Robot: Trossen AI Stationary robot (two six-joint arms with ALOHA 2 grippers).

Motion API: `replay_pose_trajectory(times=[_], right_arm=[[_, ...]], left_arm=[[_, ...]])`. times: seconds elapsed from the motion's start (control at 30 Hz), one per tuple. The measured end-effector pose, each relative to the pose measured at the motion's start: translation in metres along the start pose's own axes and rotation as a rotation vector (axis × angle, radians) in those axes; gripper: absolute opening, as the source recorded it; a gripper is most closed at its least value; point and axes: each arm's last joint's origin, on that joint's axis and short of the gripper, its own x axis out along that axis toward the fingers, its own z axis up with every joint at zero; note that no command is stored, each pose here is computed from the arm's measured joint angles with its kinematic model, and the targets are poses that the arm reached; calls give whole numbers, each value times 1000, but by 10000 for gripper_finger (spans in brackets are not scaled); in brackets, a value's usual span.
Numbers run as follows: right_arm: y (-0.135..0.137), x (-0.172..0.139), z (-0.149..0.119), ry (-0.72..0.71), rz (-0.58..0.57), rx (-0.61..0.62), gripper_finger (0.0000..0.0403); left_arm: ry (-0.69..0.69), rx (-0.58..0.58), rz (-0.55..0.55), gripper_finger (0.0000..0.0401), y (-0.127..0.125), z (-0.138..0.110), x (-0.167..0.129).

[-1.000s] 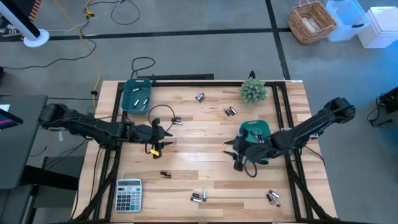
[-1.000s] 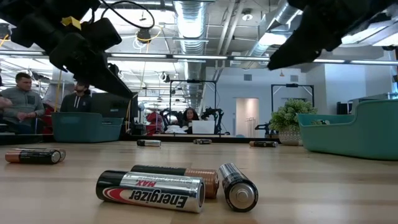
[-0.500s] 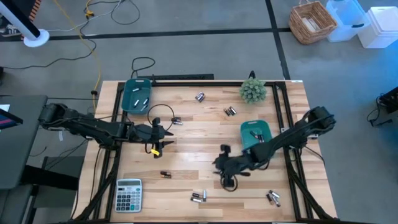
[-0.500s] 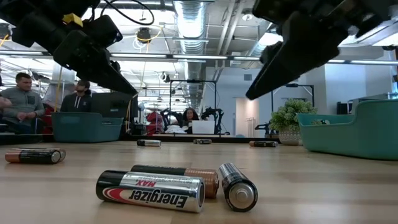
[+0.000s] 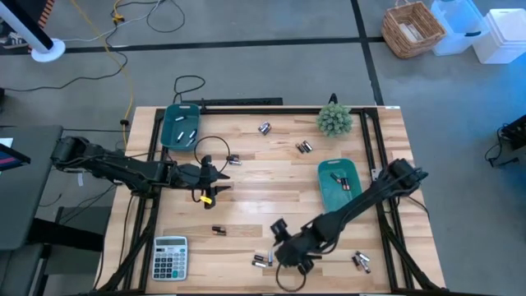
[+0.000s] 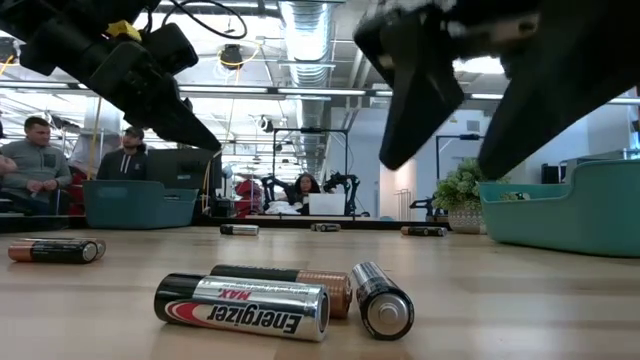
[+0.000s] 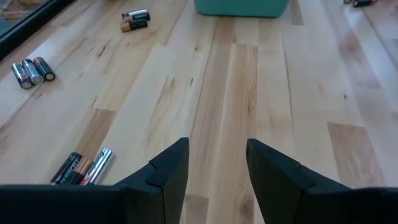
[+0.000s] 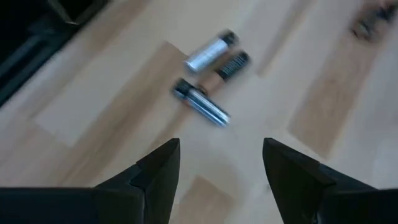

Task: Sort batteries
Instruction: Put the silver battery into the blue bin

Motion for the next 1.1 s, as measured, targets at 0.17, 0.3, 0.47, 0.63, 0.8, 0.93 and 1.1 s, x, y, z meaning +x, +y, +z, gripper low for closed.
replay_pose_trajectory(times=[0.17,0.3,0.47,0.63,0.8,0.93,1.1], right_arm=[[6,7,20,30,27,-90,245],[1,18,29,72,31,-103,245],[-5,34,33,116,73,-142,245],[-10,43,29,161,88,-140,245],[-12,44,29,155,91,-161,244],[-11,44,29,151,111,-161,244],[-11,45,30,136,109,-144,244]], left_arm=[[-1,-15,0,154,0,0,0],[-1,-16,0,154,0,0,0],[-1,-14,0,154,0,0,0],[-1,-5,0,154,0,0,0],[1,-1,0,154,0,0,0],[1,0,0,154,0,0,0],[1,0,0,154,0,0,0]])
